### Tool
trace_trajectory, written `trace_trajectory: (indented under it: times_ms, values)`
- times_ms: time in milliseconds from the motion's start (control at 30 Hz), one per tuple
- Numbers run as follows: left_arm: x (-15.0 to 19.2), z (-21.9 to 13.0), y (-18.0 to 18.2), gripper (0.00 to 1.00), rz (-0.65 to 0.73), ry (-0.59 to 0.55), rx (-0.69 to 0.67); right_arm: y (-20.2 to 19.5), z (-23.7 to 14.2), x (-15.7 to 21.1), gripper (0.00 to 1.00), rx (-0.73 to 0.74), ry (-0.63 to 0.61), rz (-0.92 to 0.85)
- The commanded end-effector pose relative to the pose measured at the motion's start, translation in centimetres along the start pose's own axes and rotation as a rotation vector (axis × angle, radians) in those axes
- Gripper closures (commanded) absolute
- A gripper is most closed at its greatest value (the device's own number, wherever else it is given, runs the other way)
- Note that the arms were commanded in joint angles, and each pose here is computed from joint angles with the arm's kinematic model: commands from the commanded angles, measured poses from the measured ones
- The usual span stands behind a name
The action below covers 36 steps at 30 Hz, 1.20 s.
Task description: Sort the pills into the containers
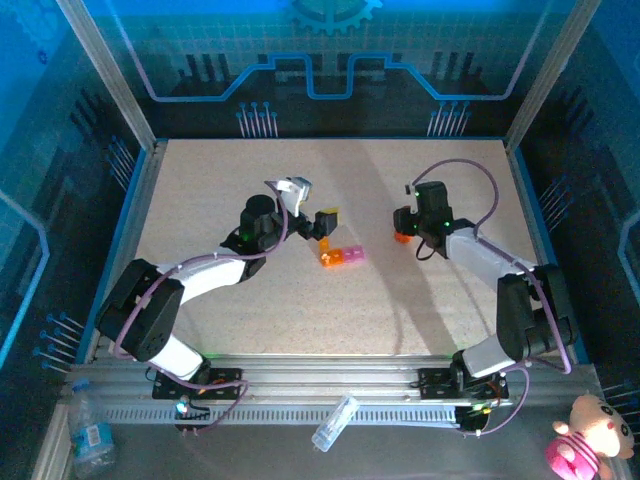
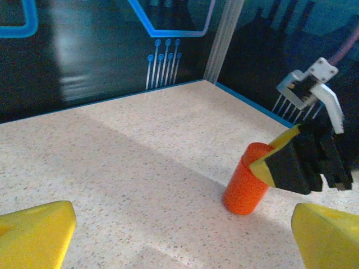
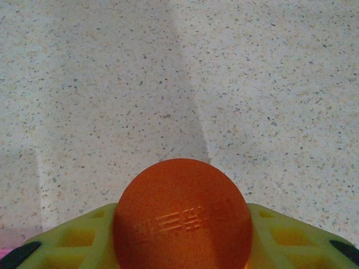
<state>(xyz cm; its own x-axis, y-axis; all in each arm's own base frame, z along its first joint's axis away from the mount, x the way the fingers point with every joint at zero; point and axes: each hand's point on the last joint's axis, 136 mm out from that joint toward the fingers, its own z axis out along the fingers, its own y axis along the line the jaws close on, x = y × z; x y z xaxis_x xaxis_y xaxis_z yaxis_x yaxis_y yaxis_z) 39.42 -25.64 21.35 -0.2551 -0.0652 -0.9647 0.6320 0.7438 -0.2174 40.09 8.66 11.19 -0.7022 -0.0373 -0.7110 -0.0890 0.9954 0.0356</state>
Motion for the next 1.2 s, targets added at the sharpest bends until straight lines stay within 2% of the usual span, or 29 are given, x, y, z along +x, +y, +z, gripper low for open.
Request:
trace_trajectory:
  times_ms: [0,67,167,233,300,400,567,733,867,1033,1100,1167]
  values:
    - [-0.9,-0.7,1.1,0.01,0.033,-0.014,-0.069,-0.2,-0.2,-1.2,0.76,0.028,-0.082,0.016]
    - [-0.9,-0.7,1.3,0.01,0.034,-0.014,-0.083,0.0,-0.3,-1.2,0.72,0.028,-0.093,0.009]
    - [-0.9,-0.7,1.5,0.01,0.035,-0.013,-0.094,-0.1,-0.2,-0.9,0.61,0.038,-0.065,0.012]
    - [-1.0,-0.7,1.6,0.01,0.029,-0.011,-0.099,0.0,-0.2,-0.8,0.52,0.031,-0.058,0.014]
    - [-1.0,-0.6,1.6,0.01,0.023,-0.006,-0.099,0.0,-0.3,-0.8,0.37,0.029,-0.051,0.025]
    - [-1.2,-0.6,1.5,0.01,0.021,-0.001,-0.100,0.2,-1.2,-1.9,0.29,-0.002,-0.066,0.042]
    - [-1.9,-0.7,1.9,0.01,0.024,0.004,-0.114,1.5,-5.7,-6.6,0.26,-0.115,-0.149,0.081]
    - [-2.9,-0.9,3.0,0.01,-0.038,-0.026,-0.150,5.8,-8.5,-8.5,0.27,-0.341,-0.078,0.050]
    - [-2.8,-0.9,3.5,0.01,-0.052,-0.005,-0.156,10.1,-9.0,-7.4,0.29,-0.476,0.031,-0.020]
    - [-2.4,-1.0,4.2,0.01,-0.063,0.021,-0.167,14.3,-7.1,-3.9,0.30,-0.544,0.186,-0.084]
    - [-2.1,-1.1,4.7,0.04,-0.076,0.044,-0.186,15.3,-5.8,-2.2,0.31,-0.553,0.245,-0.088]
    - [-1.4,-1.0,5.1,0.15,-0.087,0.094,-0.199,16.1,-4.4,-0.5,0.31,-0.550,0.298,-0.093]
